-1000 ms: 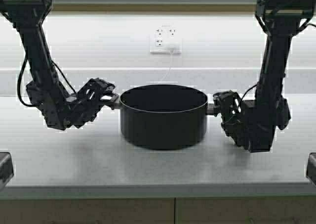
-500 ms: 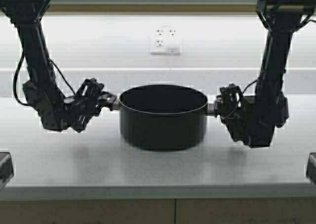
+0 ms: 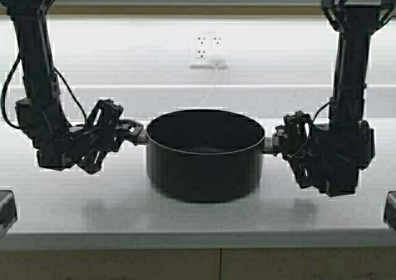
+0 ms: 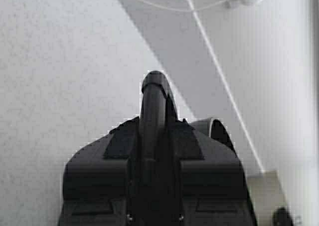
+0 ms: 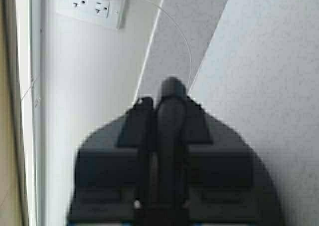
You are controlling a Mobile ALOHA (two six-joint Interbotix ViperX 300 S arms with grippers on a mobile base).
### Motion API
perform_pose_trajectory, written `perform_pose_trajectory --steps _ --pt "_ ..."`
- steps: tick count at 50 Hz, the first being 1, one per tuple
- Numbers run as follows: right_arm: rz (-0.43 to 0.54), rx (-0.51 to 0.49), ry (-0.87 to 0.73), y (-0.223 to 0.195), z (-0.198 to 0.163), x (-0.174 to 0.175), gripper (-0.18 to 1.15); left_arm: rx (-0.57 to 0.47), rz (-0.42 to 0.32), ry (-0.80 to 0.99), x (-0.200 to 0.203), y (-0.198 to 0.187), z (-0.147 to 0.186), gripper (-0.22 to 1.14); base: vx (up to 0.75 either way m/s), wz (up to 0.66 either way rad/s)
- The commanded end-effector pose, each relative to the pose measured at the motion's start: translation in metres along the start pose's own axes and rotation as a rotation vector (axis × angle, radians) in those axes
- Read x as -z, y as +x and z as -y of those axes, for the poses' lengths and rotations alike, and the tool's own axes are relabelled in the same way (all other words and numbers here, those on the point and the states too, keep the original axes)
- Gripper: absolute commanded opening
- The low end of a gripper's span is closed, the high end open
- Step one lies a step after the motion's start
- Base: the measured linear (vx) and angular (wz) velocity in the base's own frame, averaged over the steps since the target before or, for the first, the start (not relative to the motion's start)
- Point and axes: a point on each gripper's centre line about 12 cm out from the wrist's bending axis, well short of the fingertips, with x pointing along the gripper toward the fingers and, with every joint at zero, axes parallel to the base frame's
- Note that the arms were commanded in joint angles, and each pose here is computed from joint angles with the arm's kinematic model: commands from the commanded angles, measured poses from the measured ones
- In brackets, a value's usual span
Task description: Open the cabinet, put the pot inside, then close it
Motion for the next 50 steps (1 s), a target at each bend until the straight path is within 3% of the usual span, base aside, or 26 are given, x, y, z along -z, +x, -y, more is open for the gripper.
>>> perform_pose_trajectory --steps 1,25,50 --pt "-0.036 -0.085 -0.003 -0.001 -0.041 0.009 0.07 0.086 0.007 0.024 0.003 -0.008 0.041 0.03 0.0 0.0" --pt "-0.126 -0.126 0.009 -0.061 -0.138 0.012 0.07 0.106 0.021 0.08 -0.012 -0.107 0.132 0.03 0.0 0.0" --pt "-0.085 -0.227 0.028 -0.098 -0.22 -0.011 0.07 0.17 0.026 0.094 -0.035 -0.12 0.228 0.04 -0.02 0.02"
